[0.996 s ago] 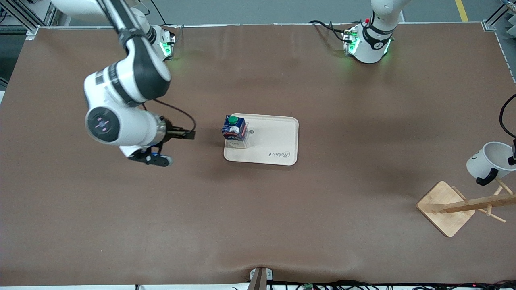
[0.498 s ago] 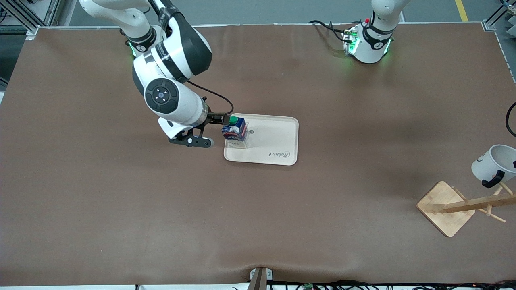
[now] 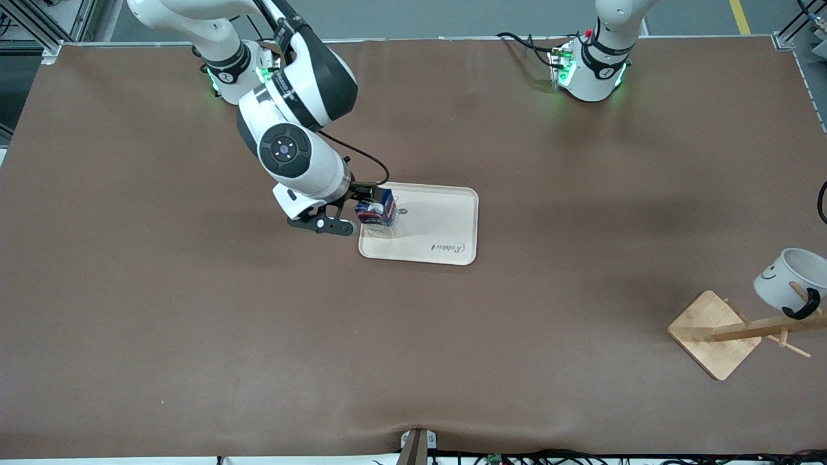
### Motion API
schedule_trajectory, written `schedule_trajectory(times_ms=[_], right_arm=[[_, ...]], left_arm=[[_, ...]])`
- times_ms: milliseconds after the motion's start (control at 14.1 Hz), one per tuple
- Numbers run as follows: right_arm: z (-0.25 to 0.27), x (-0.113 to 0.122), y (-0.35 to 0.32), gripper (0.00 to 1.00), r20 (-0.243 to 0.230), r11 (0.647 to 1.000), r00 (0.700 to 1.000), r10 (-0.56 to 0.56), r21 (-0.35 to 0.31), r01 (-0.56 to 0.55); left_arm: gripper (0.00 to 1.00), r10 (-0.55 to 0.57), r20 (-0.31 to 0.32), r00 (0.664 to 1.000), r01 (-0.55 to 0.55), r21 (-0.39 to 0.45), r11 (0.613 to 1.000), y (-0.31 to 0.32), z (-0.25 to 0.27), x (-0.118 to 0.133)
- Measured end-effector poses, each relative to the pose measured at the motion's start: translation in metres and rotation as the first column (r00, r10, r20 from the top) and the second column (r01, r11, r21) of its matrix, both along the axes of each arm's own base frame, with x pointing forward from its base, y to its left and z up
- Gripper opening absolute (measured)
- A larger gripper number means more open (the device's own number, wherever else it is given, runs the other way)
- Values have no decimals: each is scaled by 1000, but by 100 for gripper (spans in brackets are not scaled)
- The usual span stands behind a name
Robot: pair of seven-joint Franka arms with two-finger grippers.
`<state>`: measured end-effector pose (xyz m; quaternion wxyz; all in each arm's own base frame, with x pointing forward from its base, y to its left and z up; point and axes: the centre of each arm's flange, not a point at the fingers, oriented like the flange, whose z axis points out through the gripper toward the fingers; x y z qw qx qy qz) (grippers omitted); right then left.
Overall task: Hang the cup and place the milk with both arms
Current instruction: 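Grasp the blue milk carton with the right gripper while the left withdraws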
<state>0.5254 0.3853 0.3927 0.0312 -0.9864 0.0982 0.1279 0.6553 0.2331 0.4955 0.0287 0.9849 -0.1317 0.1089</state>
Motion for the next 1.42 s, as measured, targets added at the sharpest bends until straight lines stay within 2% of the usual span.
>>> schedule_trajectory(times_ms=[285,498,569,782,996,1067,1209,1423], right_arm=[[-20,-17,22,100,16,1000,1000,-20,-6,21],[-25,-22,30,100,27,1000,999,-21,-3,21],[-27,-24,32,100,30,1000,999,-22,-2,22],[-43,-28,38,100,12,993,993,-115,-41,115],[-55,-26,35,96,5,988,990,-141,-64,141],[-55,-24,33,89,6,987,989,-147,-66,148],[-51,-19,26,66,2,984,987,-162,-73,162],[-47,-13,15,63,-27,980,984,-175,-97,172]], left_arm=[[66,99,10,995,-98,-48,994,-30,20,7],[95,198,-66,978,-203,-79,976,-66,42,-1],[100,236,-98,967,-244,-82,966,-81,53,-6],[100,327,-169,930,-342,-68,937,-132,88,-25],[100,372,-194,908,-390,-62,919,-178,106,-33],[100,372,-199,907,-390,-58,919,-191,108,-35],[100,370,-209,905,-386,-40,922,-216,112,-38],[100,335,-184,924,-336,27,942,-253,118,-44]])
